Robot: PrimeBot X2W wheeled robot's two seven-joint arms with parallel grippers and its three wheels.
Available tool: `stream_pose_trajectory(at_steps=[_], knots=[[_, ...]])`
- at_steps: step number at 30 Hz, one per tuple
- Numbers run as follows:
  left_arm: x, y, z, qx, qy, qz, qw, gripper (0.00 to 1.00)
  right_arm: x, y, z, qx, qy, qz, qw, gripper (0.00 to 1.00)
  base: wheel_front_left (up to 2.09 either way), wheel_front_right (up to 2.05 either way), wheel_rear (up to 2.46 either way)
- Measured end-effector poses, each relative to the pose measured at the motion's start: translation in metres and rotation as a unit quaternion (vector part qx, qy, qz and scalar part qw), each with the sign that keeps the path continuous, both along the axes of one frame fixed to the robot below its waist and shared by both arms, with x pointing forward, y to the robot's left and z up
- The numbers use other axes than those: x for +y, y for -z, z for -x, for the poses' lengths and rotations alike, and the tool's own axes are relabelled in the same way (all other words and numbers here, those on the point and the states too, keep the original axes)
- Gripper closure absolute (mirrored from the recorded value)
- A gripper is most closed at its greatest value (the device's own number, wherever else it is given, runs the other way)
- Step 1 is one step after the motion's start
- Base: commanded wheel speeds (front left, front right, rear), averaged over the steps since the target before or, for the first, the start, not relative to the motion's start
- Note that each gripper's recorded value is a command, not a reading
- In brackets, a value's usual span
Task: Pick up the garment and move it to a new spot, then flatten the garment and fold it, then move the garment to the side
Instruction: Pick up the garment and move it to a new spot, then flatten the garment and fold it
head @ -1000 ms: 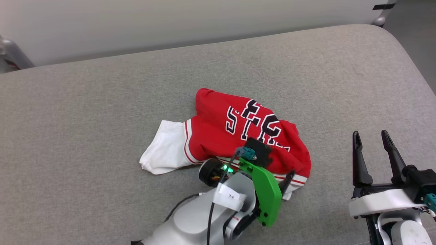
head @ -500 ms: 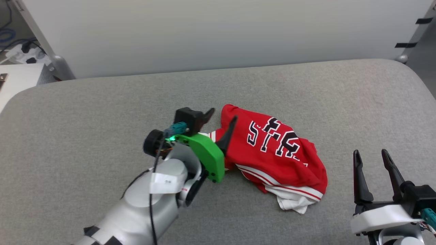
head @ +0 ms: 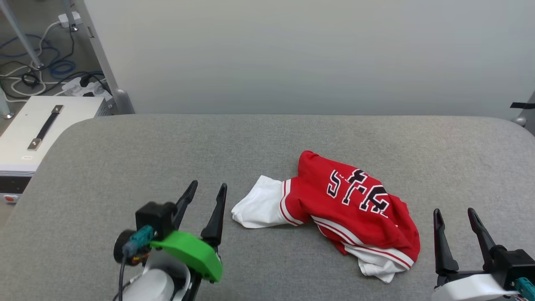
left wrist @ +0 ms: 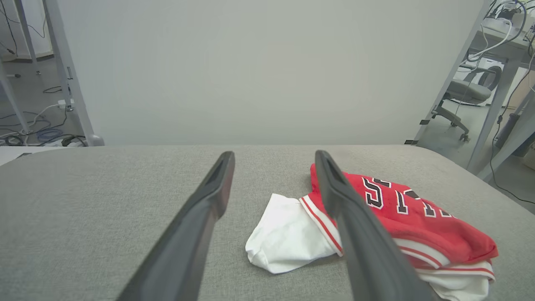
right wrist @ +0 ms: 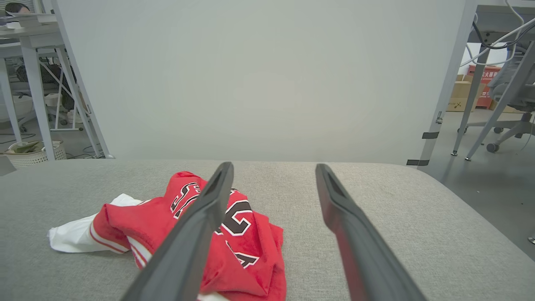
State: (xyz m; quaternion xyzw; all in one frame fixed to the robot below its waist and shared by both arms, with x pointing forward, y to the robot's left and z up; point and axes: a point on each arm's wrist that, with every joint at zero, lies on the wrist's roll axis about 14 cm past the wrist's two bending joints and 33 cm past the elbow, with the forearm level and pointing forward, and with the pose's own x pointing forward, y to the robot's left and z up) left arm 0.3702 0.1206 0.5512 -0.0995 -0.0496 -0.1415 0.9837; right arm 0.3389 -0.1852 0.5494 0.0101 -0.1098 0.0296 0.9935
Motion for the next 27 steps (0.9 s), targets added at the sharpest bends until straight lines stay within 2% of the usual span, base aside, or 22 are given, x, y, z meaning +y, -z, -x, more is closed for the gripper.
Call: stream_pose_trajectory(at_steps=[6,15,19,24,27], knots=[[0.007,0.022,0.023,0.019,-0.03,0.028,0.999,0.0,0.004,0.003,0.003,0.004,-0.005,0.0,1.0,0.0,0.0,0.0,0.0],[0.001,0.03,0.015,0.026,-0.025,0.022,0.999,0.0,0.0,0.011,0.004,0.017,0.002,-0.002,1.0,0.0,0.0,0.0,0.0],[-0.004,0.05,0.01,0.069,-0.015,0.012,0.997,0.0,-0.001,0.015,0.003,0.024,0.004,-0.002,1.0,0.0,0.0,0.0,0.0],[-0.01,0.054,-0.014,0.111,-0.006,0.008,0.994,0.0,-0.007,0.021,-0.001,0.035,0.013,-0.002,0.999,0.0,0.0,0.0,0.0],[-0.015,0.068,-0.032,0.171,0.005,-0.011,0.985,0.0,-0.008,0.028,-0.006,0.045,0.016,-0.002,0.999,0.0,0.0,0.0,0.0]])
